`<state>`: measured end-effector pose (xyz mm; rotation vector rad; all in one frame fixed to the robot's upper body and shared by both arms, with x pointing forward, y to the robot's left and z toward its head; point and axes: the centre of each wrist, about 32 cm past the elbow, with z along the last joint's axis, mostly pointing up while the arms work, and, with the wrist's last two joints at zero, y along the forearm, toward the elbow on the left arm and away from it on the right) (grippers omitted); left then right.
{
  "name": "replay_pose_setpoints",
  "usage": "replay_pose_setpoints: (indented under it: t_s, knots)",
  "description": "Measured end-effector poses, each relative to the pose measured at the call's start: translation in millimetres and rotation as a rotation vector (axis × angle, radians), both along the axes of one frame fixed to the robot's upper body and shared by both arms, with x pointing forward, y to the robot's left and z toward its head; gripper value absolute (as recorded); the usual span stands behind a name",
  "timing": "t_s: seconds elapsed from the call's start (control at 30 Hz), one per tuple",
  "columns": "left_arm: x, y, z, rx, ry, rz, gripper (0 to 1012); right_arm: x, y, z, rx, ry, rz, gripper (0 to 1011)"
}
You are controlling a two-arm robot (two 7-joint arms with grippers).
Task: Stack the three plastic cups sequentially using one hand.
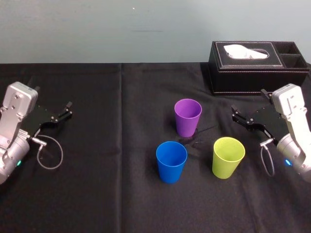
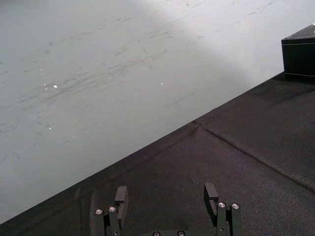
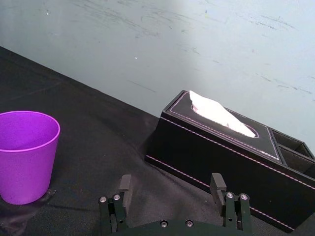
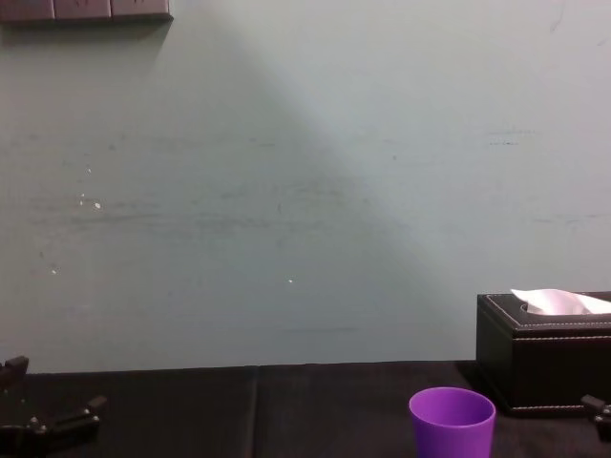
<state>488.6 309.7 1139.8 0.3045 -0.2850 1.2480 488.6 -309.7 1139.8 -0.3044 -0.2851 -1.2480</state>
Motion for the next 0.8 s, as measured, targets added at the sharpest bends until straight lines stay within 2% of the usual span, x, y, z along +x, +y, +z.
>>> replay_pose_setpoints:
  t_s: [0.8]
  knots:
    - [0.0, 0.0, 0.0, 0.0, 0.0, 0.0, 1011, 0.0, 0.0, 0.0, 0.0, 0.0, 0.0, 1004]
